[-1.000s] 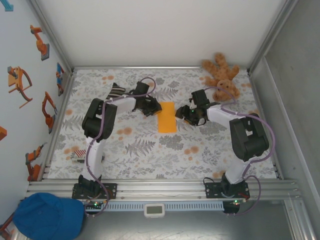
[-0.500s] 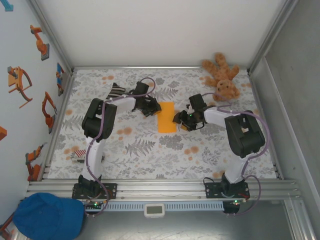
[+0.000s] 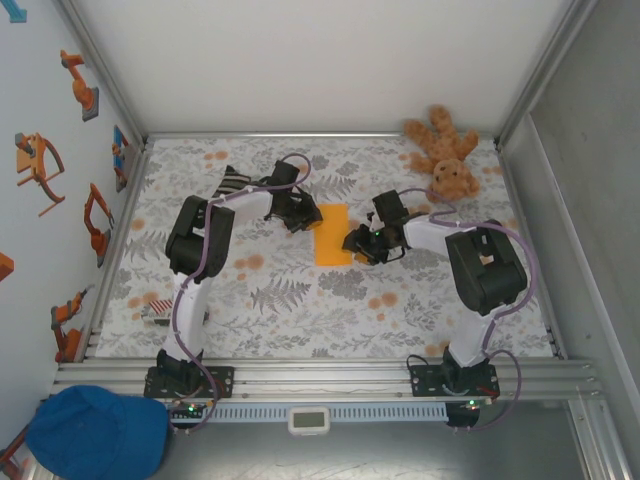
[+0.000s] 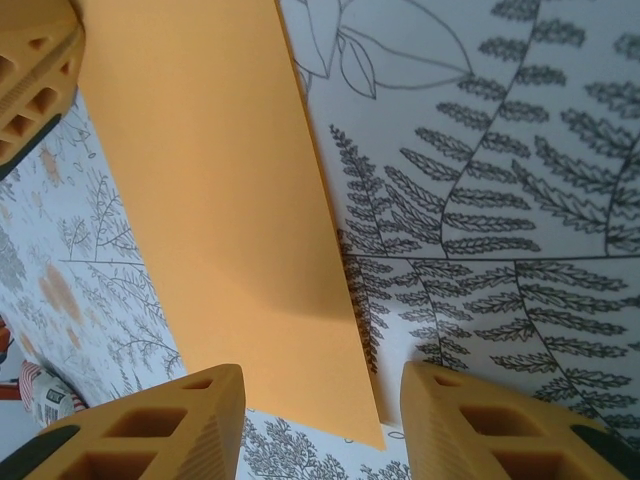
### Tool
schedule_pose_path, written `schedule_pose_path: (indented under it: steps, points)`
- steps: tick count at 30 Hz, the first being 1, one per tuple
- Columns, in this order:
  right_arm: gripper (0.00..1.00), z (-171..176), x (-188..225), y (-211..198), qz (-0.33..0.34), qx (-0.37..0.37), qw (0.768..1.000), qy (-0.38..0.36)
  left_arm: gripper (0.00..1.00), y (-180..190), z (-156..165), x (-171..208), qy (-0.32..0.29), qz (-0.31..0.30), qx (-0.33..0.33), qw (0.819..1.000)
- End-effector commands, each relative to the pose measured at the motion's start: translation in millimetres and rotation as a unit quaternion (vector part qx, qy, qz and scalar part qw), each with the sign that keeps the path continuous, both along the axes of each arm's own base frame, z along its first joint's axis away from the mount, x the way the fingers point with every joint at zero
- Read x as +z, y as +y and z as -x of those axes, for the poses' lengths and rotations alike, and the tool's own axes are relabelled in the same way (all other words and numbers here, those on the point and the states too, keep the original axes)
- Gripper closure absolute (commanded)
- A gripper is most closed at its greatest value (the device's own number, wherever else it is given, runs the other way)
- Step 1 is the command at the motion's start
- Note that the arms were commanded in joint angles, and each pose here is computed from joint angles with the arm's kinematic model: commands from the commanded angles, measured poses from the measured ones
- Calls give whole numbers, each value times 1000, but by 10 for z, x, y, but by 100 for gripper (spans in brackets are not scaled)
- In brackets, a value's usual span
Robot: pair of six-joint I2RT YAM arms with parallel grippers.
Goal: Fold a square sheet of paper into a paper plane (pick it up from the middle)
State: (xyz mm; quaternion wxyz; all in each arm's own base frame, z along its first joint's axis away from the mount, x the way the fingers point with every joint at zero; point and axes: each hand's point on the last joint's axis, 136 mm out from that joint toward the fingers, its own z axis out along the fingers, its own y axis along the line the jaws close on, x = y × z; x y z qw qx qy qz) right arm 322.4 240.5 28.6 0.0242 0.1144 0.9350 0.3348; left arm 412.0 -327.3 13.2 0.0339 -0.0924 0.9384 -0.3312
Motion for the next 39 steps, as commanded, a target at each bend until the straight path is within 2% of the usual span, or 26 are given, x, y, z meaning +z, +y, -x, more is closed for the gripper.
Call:
schedule_pose_path:
  steps: [1,5,17,26,34,39]
  points:
    - [57,122,-1,-1,-1,8,1000,13,89,321,268,-576,80,-82,22,993]
    - [56,175,-71,-22,18,15,1000,19,89,328,274,-600,82,-84,22,993]
    - [62,140,132,106,-15,28,1000,-4,89,327,286,-629,85,-84,20,993]
    - [63,96,206,41,7,25,999,-22,90,332,282,-641,86,-84,18,993]
    - [68,100,232,98,-13,25,999,-18,90,326,275,-647,86,-83,18,993]
    - [72,62,229,146,-37,0,999,-16,90,324,277,-640,86,-82,17,993]
